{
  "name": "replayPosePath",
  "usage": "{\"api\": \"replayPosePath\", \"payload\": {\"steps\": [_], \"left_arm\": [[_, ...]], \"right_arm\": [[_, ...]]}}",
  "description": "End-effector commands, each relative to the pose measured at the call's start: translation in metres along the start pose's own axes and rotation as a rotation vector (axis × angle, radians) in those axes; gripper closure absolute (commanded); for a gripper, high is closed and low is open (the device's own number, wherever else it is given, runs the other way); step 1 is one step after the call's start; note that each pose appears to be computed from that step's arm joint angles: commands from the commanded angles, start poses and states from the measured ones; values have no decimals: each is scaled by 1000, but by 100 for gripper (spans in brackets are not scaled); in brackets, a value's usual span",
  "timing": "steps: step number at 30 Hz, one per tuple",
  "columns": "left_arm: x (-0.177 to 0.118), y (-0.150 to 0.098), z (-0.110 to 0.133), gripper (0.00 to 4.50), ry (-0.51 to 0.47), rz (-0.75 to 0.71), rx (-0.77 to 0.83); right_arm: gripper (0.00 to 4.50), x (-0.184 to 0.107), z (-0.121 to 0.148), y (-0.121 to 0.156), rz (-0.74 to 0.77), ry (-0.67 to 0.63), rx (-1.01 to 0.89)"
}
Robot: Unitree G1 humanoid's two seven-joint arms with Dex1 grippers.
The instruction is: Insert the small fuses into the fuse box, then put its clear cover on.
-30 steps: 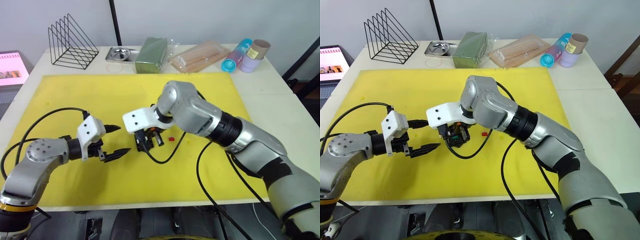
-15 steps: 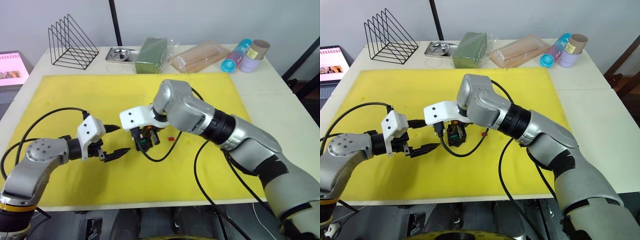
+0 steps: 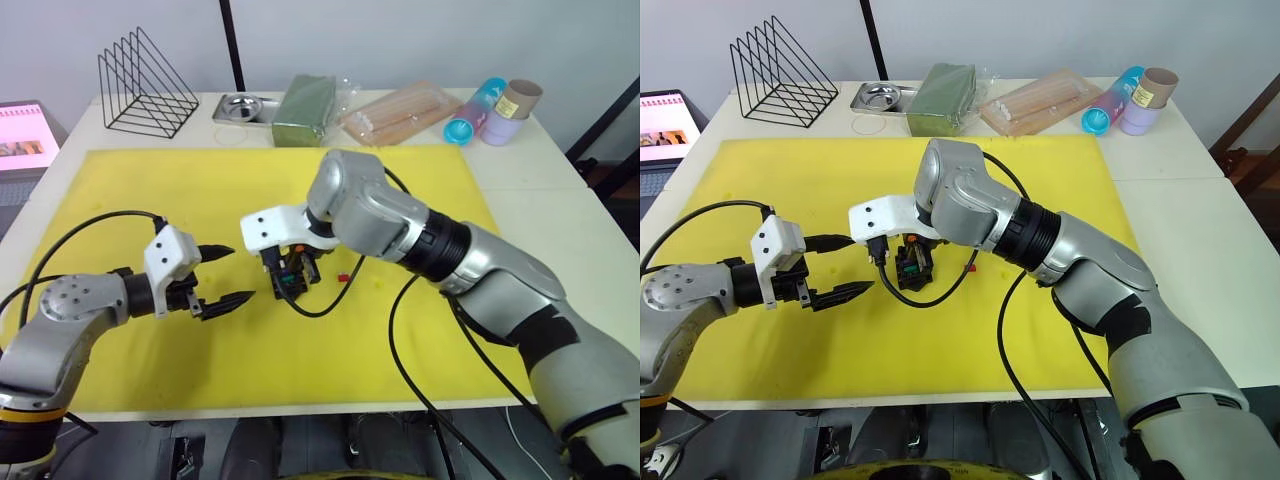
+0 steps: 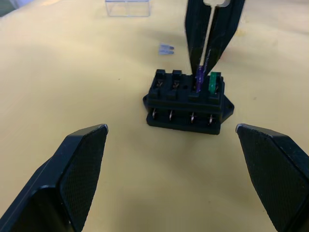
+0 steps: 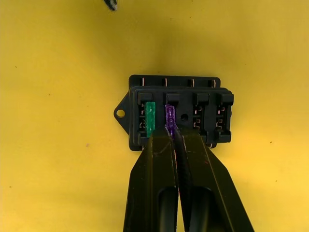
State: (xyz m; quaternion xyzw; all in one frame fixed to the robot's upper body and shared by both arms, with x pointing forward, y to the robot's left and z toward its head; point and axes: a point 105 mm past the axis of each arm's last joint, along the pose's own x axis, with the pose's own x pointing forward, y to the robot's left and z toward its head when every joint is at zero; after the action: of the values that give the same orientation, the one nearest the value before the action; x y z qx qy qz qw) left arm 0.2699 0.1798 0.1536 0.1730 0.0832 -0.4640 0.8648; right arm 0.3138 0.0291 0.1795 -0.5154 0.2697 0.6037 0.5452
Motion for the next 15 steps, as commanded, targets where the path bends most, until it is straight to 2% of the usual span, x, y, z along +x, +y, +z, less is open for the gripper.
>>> {"api": "replayPosePath", "payload": {"steps": [1,15], "left_arm": [[-6,6,11,0,-15,16,43],[-6,7,10,0,-6,14,47]], "right_arm": [[448,-15,10,-4,-29,-33,-4],[448,-21,14,-4,-30,-50,-14]]}}
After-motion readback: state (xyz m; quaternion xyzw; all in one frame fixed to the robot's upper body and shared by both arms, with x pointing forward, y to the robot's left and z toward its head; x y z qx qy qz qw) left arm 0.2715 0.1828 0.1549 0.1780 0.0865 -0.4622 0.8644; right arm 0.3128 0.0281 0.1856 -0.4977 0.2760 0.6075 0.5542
